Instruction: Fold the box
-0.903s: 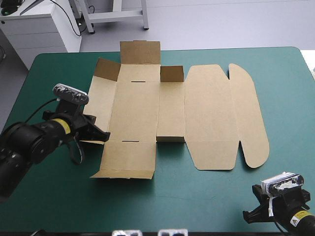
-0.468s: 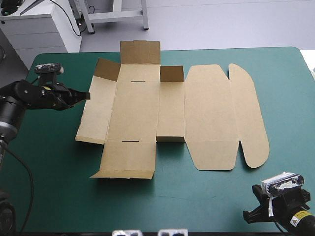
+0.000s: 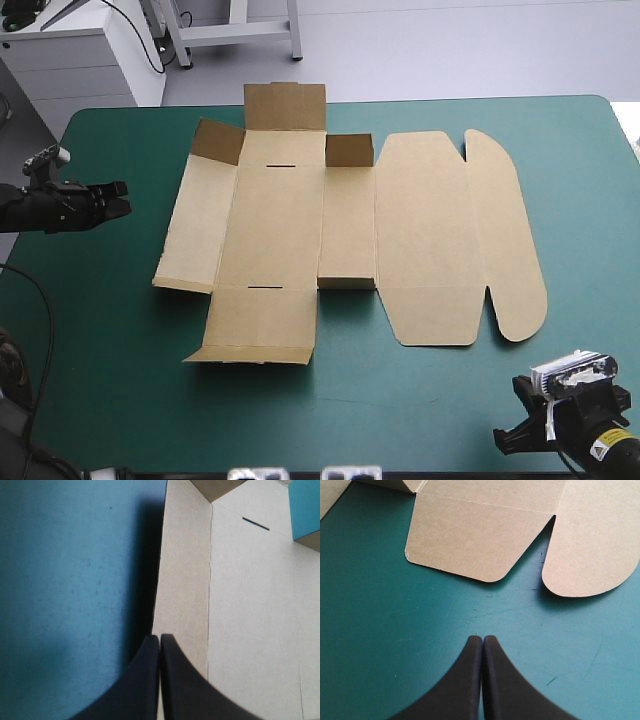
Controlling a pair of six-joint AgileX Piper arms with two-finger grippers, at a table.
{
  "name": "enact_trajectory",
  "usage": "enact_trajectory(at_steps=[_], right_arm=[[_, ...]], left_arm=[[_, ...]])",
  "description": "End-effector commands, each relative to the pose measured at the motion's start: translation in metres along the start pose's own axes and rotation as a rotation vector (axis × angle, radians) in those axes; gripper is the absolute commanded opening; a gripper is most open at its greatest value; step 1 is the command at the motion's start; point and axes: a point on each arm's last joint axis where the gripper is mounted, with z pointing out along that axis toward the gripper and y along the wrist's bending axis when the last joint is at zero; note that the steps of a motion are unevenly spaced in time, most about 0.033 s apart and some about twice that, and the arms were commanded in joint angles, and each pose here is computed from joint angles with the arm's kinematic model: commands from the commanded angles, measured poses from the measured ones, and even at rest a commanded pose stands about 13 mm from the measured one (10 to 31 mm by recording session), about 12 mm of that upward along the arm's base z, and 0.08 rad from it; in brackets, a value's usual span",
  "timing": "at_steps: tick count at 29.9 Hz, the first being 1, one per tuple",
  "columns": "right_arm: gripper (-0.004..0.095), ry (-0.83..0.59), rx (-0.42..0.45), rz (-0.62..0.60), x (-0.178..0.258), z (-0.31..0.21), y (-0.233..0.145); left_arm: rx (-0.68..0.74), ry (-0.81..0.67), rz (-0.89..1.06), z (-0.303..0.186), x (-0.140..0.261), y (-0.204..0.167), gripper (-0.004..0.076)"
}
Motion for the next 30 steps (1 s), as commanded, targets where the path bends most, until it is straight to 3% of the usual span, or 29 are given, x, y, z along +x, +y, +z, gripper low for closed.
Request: enact_trajectory(at_steps=[1, 4, 8, 11, 18, 30], right_arm=[[-0.0020, -0.069, 0.014, -0.015, -0.013, -0.005, -0.001], [-0.0020, -0.071, 0.014, -0.015, -0.013, -0.005, -0.001], [-0.0020, -0.071, 0.014, -0.015, -0.013, -0.005, -0.001], [-0.0020, -0.071, 0.014, -0.015, -0.013, -0.005, -0.001], [-0.0020, -0.071, 0.013, -0.010, -0.013, -0.005, -0.001], [-0.0020, -0.071, 0.013, -0.007, -0.013, -0.005, -0.001]], left_arm=[[0.037, -0.078, 0.024, -0.012, -0.011, -0.013, 0.0026], [0.036, -0.063, 0.021, -0.006, -0.011, -0.008, 0.0146], [0.044, -0.036, 0.022, 0.001, -0.009, -0.003, 0.0453], [0.076, 0.006, 0.005, 0.008, -0.006, -0.001, 0.0590], [0.194, 0.138, -0.065, 0.031, 0.005, 0.008, 0.0562], [0.362, 0.229, -0.110, 0.066, 0.013, 0.010, 0.0515]])
